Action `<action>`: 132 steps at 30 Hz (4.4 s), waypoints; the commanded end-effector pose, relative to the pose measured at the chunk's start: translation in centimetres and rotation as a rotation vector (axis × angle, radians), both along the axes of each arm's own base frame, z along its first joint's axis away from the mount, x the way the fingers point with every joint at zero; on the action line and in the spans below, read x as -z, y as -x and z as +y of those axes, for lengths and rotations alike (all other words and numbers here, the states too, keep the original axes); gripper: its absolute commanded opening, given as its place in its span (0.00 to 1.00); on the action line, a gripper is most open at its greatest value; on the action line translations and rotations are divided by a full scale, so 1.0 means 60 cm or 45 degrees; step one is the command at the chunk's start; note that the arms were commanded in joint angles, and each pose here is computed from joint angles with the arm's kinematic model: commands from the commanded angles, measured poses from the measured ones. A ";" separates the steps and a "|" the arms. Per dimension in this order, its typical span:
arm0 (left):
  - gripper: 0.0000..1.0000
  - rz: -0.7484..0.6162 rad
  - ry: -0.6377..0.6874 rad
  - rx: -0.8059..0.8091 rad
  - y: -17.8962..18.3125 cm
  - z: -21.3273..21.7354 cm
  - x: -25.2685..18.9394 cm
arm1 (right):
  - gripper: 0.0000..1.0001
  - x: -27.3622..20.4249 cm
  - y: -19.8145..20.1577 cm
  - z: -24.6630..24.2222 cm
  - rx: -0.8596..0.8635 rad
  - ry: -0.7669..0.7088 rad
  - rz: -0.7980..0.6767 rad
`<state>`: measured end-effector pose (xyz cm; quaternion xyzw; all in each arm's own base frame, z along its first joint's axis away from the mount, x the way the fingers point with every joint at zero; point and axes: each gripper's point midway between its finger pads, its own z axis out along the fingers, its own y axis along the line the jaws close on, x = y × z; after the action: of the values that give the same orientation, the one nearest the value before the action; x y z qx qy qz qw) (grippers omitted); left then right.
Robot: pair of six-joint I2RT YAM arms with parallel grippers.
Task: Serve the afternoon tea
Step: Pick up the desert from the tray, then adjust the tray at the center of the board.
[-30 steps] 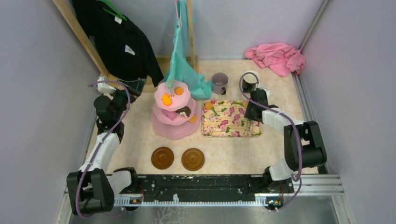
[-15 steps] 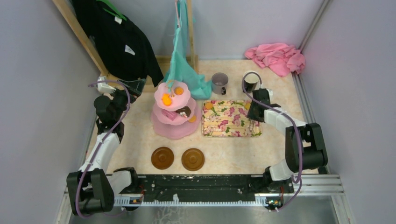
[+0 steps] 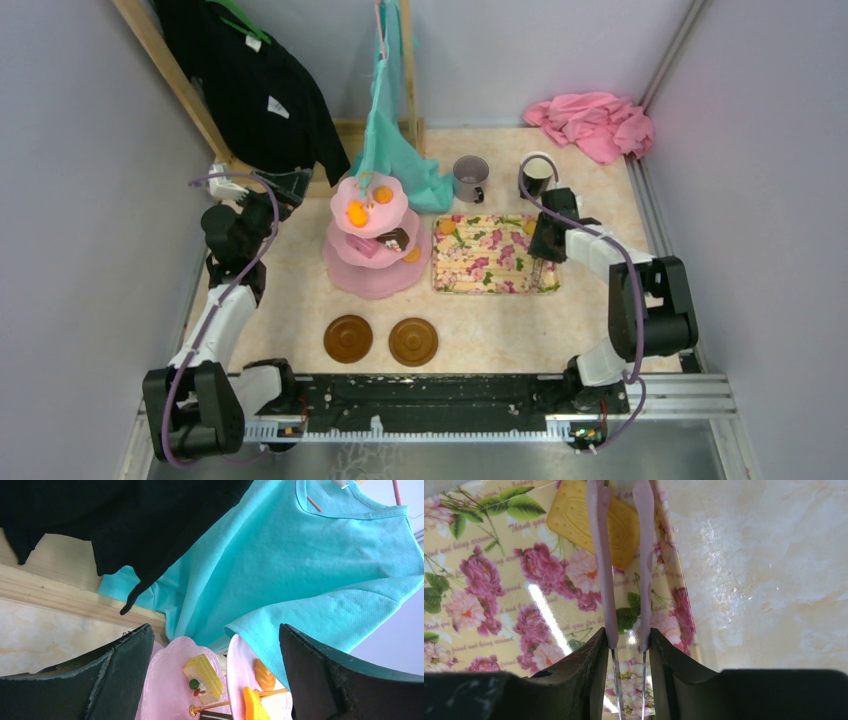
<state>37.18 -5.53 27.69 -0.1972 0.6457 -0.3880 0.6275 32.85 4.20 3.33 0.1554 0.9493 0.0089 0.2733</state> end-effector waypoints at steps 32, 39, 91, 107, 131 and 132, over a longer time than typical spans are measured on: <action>0.99 -0.079 0.004 0.039 0.012 -0.010 -0.028 | 0.28 -0.036 0.084 0.032 -0.039 -0.182 -0.027; 0.99 -0.076 0.007 0.039 0.012 -0.010 -0.028 | 0.26 -0.027 0.084 0.032 -0.006 -0.198 -0.010; 0.99 -0.103 -0.009 0.016 0.016 -0.004 -0.041 | 0.16 -0.033 0.010 0.148 -0.206 -0.377 0.060; 0.99 -0.101 -0.002 0.023 0.016 -0.006 -0.040 | 0.18 -0.067 0.024 0.155 -0.335 -0.211 0.031; 0.99 -0.081 0.007 0.024 0.011 -0.005 -0.031 | 0.39 -0.014 0.020 0.092 -0.401 -0.045 0.227; 0.99 -0.080 0.009 0.026 0.011 -0.005 -0.031 | 0.39 -0.014 0.021 0.093 -0.402 -0.047 0.229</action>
<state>36.56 -5.74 28.84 -0.1906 0.6358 -0.3960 0.6345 30.82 10.14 3.93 0.0110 0.9834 0.0604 0.1709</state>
